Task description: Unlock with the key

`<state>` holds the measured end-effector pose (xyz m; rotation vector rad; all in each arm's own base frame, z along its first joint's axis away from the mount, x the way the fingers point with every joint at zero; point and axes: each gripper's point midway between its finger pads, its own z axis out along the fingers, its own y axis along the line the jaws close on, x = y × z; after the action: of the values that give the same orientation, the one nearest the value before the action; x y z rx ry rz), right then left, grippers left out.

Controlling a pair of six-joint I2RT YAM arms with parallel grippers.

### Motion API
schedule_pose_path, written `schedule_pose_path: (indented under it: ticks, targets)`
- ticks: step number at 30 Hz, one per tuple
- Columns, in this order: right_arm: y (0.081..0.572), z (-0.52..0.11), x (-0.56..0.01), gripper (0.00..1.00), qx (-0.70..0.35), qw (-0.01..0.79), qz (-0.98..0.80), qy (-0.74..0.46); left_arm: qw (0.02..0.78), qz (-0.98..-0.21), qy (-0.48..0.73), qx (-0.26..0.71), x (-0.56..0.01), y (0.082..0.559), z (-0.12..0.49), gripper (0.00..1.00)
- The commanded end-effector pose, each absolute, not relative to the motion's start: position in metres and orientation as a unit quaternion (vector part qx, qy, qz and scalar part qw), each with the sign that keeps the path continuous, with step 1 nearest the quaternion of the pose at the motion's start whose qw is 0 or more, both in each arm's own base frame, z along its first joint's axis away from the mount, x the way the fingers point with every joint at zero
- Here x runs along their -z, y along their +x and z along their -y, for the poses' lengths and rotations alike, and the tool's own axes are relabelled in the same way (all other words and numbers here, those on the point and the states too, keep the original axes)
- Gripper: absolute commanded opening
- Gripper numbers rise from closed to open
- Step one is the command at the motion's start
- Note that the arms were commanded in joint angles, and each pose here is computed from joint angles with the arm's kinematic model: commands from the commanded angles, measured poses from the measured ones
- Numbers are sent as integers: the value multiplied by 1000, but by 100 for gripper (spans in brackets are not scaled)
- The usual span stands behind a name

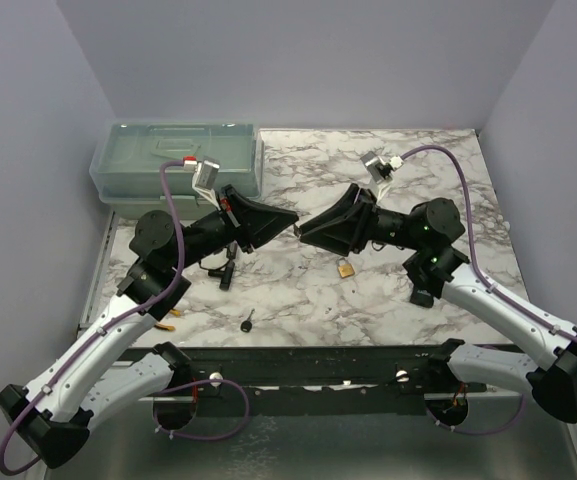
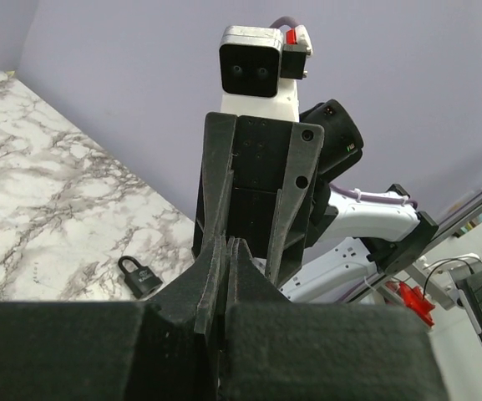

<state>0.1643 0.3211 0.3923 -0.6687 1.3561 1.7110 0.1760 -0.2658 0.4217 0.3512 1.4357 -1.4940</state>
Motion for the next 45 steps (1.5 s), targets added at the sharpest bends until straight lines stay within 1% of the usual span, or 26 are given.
schedule_pose_path:
  ticks: [1, 17, 20, 23, 30, 31, 37, 38, 40, 41, 42, 45]
  targets:
    - [160, -321, -407, 39, -694, 420, -517, -275, 493, -576, 156, 633, -425, 168, 267, 0]
    - [163, -326, -399, 31, -697, 402, -527, -274, 490, -579, 147, 635, -416, 174, 270, 0]
    - [165, -326, -398, 25, -695, 403, -530, -271, 488, -580, 146, 635, -414, 175, 271, 0]
    - [165, -327, -397, 22, -695, 402, -532, -270, 488, -582, 145, 635, -412, 176, 272, 0]
    - [165, -329, -393, 1, -696, 393, -535, -274, 491, -584, 139, 631, -409, 179, 271, 0]
    - [165, -329, -392, 1, -696, 391, -537, -275, 492, -584, 138, 631, -409, 179, 270, 0]
    - [164, -328, -386, 0, -694, 386, -543, -274, 497, -587, 132, 626, -406, 183, 270, 0]
    - [164, -328, -386, 3, -693, 385, -545, -273, 498, -587, 130, 625, -406, 183, 269, 0]
    - [164, -327, -385, 17, -692, 385, -548, -269, 503, -587, 123, 623, -405, 185, 267, 0]
    - [165, -327, -384, 22, -691, 385, -550, -266, 506, -586, 121, 621, -406, 185, 266, 0]
    - [165, -327, -383, 25, -690, 386, -551, -265, 508, -586, 118, 620, -405, 186, 265, 0]
    - [165, -326, -382, 26, -690, 387, -554, -262, 513, -586, 111, 617, -405, 187, 263, 0]
